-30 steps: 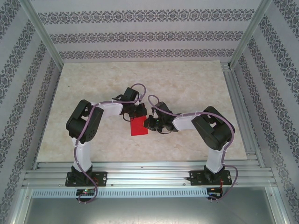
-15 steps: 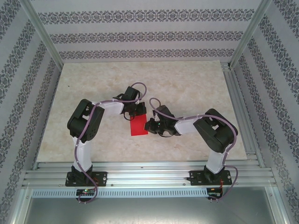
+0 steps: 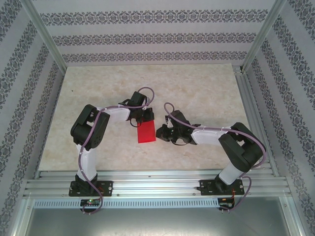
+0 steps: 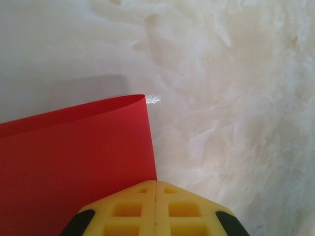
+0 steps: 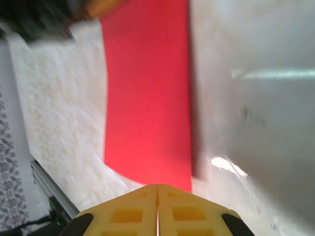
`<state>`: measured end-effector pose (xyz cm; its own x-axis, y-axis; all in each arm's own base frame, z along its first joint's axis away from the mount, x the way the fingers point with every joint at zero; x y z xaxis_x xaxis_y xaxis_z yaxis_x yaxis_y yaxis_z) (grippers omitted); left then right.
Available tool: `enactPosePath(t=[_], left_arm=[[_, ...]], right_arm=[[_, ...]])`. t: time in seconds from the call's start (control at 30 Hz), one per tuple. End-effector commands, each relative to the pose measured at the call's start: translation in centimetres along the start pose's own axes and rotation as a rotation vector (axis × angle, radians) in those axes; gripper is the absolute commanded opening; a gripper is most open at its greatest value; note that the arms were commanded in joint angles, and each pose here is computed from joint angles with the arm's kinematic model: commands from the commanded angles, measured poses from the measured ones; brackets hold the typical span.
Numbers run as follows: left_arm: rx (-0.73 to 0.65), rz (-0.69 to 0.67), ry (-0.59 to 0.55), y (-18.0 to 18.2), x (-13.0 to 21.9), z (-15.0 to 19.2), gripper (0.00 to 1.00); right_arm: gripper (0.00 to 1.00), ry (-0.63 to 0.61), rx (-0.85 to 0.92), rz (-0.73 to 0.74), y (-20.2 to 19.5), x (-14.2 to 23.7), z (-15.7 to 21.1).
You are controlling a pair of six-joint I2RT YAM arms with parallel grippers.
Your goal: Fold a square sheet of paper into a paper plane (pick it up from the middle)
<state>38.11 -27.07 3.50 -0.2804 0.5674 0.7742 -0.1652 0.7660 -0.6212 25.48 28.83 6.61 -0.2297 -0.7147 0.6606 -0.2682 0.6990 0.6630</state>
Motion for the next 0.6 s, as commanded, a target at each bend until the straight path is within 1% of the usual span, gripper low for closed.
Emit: enactPosePath(t=[0.0,0.13,0.23,0.4,0.57], left_arm=[[0.015,-0.079,0.033,2.7,-1.1,1.3,0.07],[0.014,-0.062,0.042,2.3,-1.0,1.4,0.07],[0.007,-0.056,0.041,1.9,-0.7,1.3,0.07],[-0.004,-0.03,0.032,0.7,-0.1,0.8,0.08],[-0.028,0.048,0.032,-1.9,1.3,0.3,0.11]], right_arm=[[0.09,-0.052,0.056,0.009,0.7,-0.4,-2.8],[0.08,-0.017,0.053,0.012,0.4,-2.4,-3.2],[0.08,0.005,0.038,0.028,-0.3,-3.3,-3.0],[0.08,0.06,0.001,0.061,-1.8,-4.3,-1.4],[0.07,0.103,-0.032,0.1,-3.4,-4.8,0.2]])
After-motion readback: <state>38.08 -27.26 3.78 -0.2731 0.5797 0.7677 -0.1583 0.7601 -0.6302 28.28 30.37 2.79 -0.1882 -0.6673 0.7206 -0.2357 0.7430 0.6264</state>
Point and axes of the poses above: each hand's point on the last joint's axis, 136 mm out from that joint toward the fingers, its own x axis back along the fingers, its own y axis along the line the jaws close on, z = x × y, the point moved 2 cm from there along x, back along the fingers, and after that the axes turned 15 degrees about x, right-handed, at the moved point
